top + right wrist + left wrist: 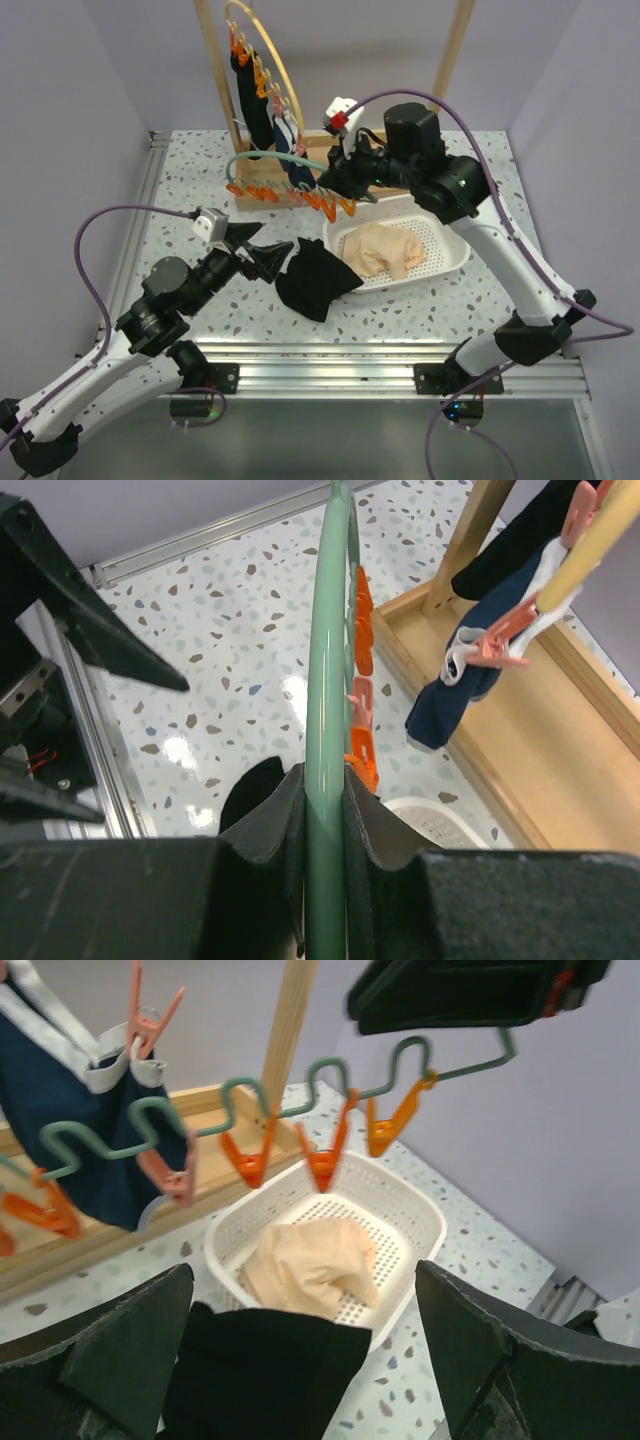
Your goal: Remove the underwear clipped to the hanger
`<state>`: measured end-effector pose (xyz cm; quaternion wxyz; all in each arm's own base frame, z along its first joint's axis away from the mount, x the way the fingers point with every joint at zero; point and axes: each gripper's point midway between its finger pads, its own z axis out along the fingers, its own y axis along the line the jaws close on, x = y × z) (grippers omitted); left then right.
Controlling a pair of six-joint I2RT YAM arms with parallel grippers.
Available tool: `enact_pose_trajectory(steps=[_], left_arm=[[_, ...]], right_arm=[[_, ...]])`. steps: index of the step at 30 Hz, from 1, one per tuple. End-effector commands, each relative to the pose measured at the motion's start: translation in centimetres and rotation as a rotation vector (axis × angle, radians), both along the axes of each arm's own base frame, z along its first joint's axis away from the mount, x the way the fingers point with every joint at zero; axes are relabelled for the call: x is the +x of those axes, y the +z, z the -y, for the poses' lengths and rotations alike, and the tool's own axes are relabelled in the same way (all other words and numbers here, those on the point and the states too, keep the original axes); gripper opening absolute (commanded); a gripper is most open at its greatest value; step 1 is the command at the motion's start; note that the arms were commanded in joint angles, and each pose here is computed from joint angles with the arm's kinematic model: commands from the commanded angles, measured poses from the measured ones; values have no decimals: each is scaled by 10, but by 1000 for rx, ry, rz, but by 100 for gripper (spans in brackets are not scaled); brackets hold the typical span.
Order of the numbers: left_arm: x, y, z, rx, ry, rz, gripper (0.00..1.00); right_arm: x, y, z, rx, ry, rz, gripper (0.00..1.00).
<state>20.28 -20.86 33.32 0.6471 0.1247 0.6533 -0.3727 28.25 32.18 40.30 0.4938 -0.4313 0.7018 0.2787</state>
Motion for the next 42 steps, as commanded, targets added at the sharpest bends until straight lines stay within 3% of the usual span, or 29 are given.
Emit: enact_pose_trajectory(steps=[1,11,21,33,42], left_arm=[[4,-22,-26,137,102,2,96],[2,-13,-74,143,281,26,100],[7,-13,-81,200,325,11,100],[10,-28,-92,245,378,-6,100],[6,-30,-92,248,362,0,100]], right_arm=[[-28,55,27,123,50,146,0],[-103,51,106,79,46,237,0],[-161,76,201,108,-149,412,0],[-142,81,268,39,-499,497,0],[-97,86,253,-27,-588,533,0]])
